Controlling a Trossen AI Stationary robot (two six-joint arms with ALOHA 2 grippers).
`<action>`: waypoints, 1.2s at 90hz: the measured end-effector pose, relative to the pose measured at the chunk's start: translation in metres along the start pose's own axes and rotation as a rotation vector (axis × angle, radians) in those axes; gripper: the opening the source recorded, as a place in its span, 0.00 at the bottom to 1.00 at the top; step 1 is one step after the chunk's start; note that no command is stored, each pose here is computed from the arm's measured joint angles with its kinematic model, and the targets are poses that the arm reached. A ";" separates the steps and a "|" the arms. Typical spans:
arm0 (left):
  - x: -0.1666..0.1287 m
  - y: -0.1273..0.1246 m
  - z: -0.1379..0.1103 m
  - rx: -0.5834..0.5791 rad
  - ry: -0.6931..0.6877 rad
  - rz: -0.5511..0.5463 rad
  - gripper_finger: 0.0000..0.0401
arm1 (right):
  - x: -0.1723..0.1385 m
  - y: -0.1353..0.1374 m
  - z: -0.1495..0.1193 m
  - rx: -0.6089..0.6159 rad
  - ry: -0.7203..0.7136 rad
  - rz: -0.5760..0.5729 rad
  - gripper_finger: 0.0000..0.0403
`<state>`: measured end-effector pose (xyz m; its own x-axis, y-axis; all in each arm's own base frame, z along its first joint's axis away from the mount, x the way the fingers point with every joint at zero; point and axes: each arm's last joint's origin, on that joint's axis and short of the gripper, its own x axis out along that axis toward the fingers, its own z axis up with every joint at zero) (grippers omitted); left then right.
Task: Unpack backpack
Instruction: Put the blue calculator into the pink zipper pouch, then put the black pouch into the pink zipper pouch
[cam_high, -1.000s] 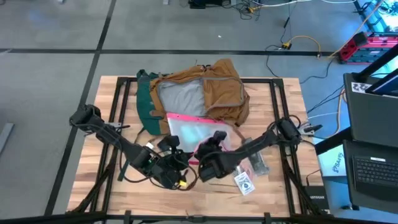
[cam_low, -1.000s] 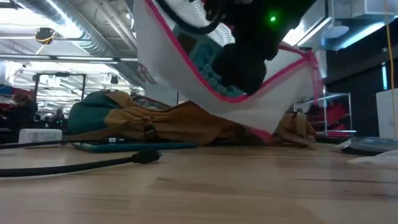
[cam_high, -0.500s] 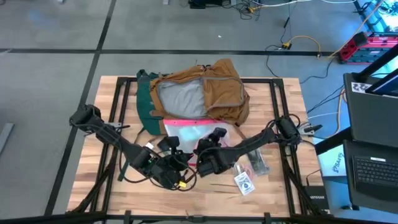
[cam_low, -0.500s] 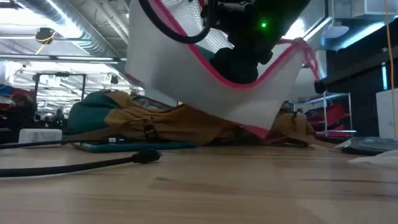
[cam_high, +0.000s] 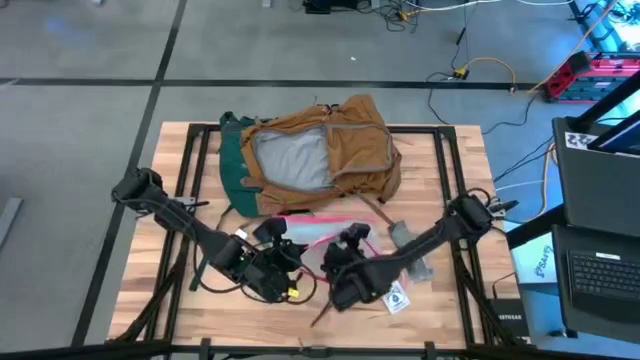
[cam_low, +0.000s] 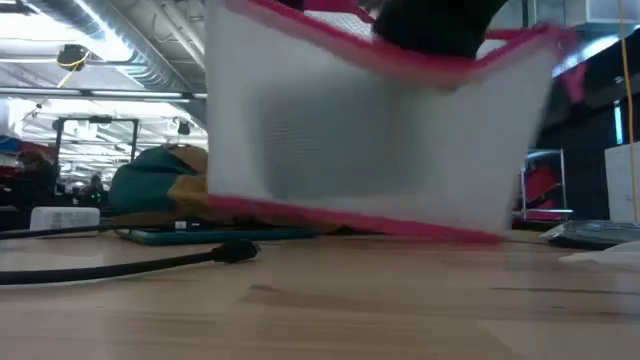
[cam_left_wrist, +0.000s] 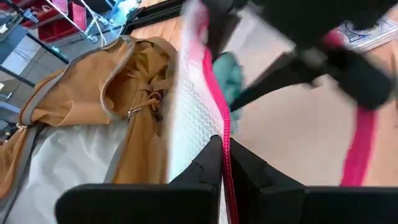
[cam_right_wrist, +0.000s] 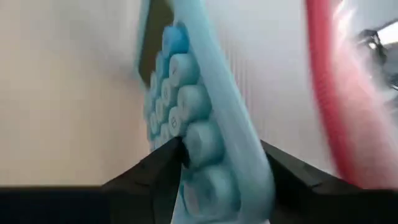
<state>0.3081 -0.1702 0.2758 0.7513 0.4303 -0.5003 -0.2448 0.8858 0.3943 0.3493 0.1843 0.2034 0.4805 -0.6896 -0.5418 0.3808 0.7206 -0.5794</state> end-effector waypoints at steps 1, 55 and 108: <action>0.000 0.000 0.000 0.000 0.000 0.000 0.00 | -0.002 0.000 0.001 0.002 -0.003 0.003 0.43; 0.000 0.001 -0.002 0.012 0.017 0.010 0.00 | -0.018 -0.004 0.010 0.002 0.056 0.087 0.54; 0.006 0.001 -0.029 0.027 0.121 0.046 0.00 | -0.093 0.015 0.007 0.070 0.048 0.353 0.71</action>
<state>0.2942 -0.1614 0.2506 0.6599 0.4894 -0.5701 -0.2595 0.8606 0.4383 0.3157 0.2601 0.2495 0.5555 -0.3985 -0.7298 0.2520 0.9171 -0.3089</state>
